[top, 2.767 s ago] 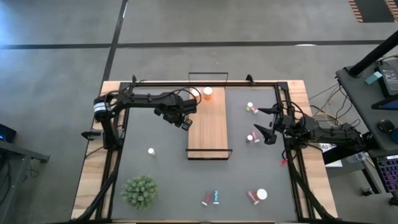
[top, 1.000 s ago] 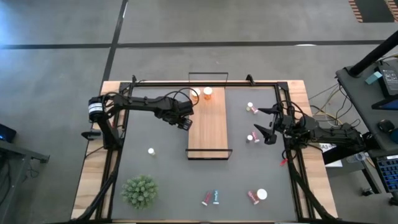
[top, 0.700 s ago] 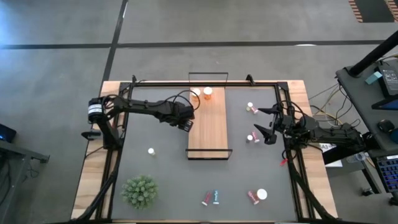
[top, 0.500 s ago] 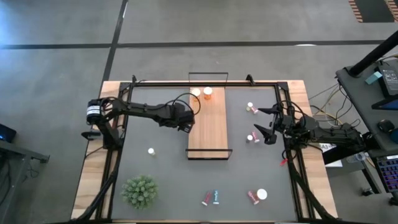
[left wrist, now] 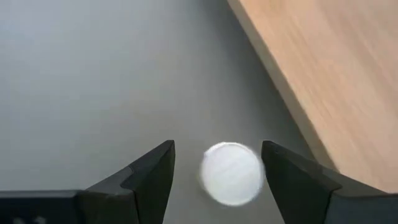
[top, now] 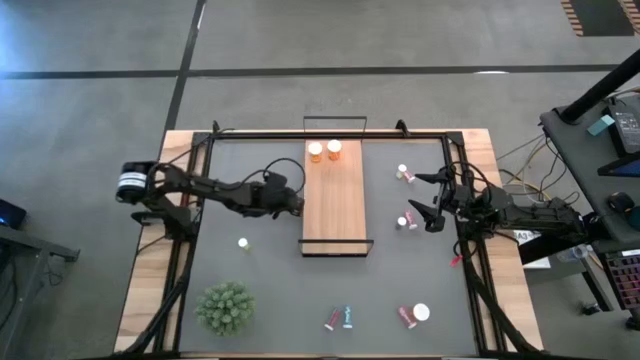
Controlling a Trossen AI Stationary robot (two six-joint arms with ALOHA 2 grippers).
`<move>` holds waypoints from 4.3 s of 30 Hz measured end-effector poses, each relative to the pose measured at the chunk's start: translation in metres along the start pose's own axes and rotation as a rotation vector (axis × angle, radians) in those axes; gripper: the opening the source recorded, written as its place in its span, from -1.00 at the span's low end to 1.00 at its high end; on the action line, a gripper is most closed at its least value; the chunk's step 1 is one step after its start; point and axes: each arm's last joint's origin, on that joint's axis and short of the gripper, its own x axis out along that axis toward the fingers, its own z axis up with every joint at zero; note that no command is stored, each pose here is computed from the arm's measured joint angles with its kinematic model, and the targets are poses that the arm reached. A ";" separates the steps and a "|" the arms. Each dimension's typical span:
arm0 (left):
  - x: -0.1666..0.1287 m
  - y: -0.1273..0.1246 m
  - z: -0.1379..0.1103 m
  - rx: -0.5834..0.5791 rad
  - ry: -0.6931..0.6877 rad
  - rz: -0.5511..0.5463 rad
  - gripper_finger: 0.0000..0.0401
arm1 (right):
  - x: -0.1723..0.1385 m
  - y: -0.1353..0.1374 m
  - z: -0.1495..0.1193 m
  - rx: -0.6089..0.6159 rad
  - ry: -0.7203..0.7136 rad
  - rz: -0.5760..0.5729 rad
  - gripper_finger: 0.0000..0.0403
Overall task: Pick and place medicine bottles onto shelf by color
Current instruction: Put the middle yellow pill bottle on the shelf
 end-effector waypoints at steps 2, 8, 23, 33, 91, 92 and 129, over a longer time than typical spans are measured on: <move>0.003 0.006 -0.007 -0.008 -0.019 -0.011 0.12 | 0.000 0.000 0.000 0.000 0.000 0.000 0.74; 0.011 0.015 -0.021 -0.008 -0.101 -0.081 0.12 | 0.000 0.000 0.000 0.000 0.000 0.000 0.74; 0.012 0.019 -0.024 0.030 -0.141 -0.082 -0.26 | 0.000 0.000 0.000 0.000 0.000 0.000 0.74; 0.012 0.018 -0.023 0.026 -0.142 -0.088 -0.59 | 0.000 0.000 0.000 0.000 -0.001 0.000 0.74; 0.040 -0.082 0.079 0.550 -0.229 -0.327 -0.58 | 0.000 0.000 0.000 0.000 0.000 0.001 0.74; 0.042 -0.082 0.080 0.550 -0.229 -0.325 -0.58 | 0.000 0.000 0.000 0.000 0.000 0.000 0.74; 0.056 -0.070 0.094 0.532 -0.227 -0.363 -0.58 | 0.000 0.000 0.000 0.000 0.000 0.000 0.74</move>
